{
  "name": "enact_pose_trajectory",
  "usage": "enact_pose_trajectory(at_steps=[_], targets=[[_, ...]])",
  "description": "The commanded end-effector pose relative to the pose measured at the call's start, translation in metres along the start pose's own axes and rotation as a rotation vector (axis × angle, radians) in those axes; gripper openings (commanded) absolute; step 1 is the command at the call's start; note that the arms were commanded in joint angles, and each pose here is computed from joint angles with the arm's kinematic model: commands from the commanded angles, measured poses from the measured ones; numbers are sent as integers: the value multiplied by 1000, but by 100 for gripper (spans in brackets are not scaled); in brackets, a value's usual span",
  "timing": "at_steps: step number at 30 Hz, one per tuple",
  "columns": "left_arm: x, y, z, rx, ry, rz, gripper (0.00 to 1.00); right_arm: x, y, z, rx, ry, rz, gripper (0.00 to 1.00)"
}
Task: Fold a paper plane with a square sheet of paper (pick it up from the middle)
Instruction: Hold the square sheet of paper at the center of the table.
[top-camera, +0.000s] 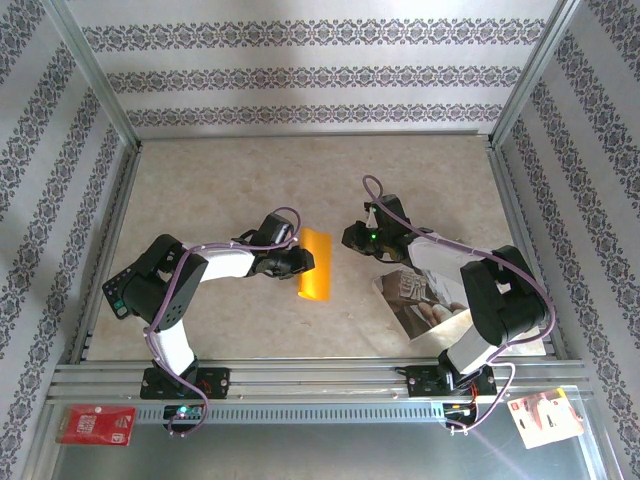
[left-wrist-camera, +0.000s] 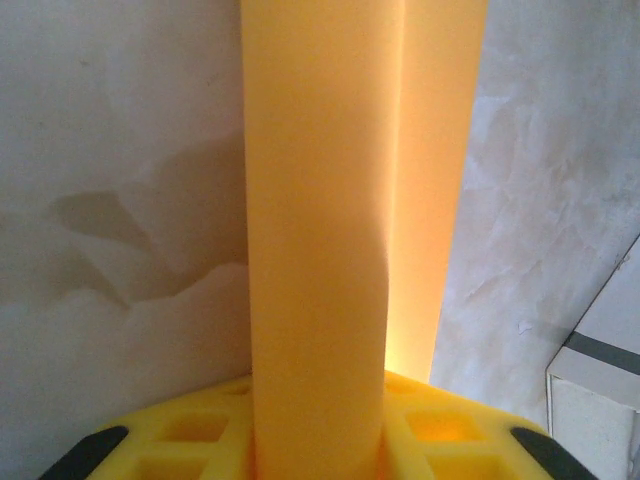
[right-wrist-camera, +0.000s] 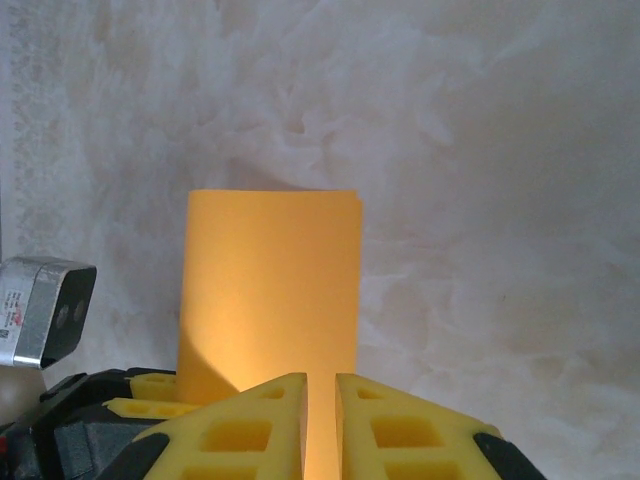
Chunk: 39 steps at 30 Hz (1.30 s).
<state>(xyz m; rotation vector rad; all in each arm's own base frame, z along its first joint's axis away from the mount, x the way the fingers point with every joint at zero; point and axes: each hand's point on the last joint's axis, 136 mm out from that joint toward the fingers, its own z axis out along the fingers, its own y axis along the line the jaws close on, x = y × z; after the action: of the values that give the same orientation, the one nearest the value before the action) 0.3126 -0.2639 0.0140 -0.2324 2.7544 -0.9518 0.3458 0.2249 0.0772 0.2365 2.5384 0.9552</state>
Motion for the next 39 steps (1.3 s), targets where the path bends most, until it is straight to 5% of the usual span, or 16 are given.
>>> enact_pose_trajectory(at_steps=[1,39], targets=[[51,88,21,-310,122,-65,28,5,-3,2,4,10,-3,16],[60,104,23,-381,166,-47,28,51,24,49,-61,183,6,4]])
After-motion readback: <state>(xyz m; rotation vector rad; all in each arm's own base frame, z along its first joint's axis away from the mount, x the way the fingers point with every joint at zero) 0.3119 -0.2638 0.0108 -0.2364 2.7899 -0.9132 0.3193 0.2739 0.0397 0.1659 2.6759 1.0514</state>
